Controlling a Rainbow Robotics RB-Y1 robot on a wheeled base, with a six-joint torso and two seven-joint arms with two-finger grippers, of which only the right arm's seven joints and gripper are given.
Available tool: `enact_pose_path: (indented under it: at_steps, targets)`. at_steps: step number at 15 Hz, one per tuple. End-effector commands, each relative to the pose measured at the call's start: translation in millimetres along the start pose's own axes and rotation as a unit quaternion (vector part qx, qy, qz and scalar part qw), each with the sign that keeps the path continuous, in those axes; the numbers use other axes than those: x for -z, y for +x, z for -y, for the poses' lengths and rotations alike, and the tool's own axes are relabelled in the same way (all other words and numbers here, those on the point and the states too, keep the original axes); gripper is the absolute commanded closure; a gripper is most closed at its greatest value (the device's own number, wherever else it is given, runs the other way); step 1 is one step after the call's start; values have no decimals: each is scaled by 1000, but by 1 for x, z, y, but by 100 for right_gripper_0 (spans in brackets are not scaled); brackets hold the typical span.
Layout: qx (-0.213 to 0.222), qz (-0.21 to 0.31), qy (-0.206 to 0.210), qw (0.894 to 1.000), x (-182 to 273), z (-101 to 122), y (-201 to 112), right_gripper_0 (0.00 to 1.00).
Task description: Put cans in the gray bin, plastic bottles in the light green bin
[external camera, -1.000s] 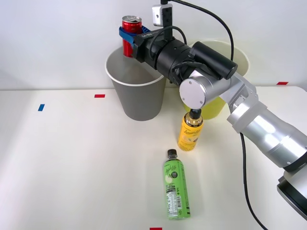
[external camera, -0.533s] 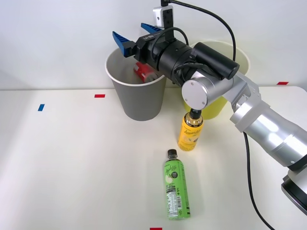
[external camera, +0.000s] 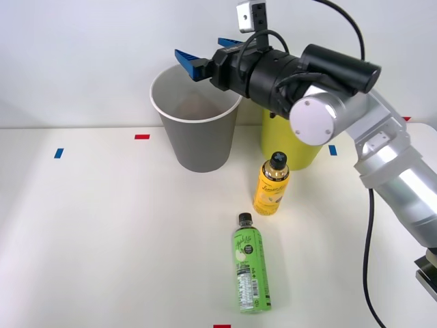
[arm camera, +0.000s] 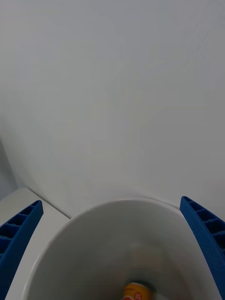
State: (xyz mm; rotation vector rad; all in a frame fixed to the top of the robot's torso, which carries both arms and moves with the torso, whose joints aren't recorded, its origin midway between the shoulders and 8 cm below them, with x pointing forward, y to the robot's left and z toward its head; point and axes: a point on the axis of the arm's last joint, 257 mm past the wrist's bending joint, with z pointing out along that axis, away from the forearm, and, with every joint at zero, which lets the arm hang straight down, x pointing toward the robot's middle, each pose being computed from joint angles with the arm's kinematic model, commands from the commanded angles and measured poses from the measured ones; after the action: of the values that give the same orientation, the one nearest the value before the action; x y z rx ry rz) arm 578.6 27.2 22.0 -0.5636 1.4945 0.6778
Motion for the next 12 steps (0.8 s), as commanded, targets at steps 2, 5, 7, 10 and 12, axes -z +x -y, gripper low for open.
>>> enact_pose_path:
  at_steps: [2,5,7,10,12]
  targets:
    - [-18,3,25,1000,62,22,3,0]
    - [-27,12,44,999,102,30,15,0]
    - [-39,25,60,997,134,34,22,0]
    - [-67,66,88,992,172,43,32,0]
    - [-77,96,114,986,197,51,43,0]
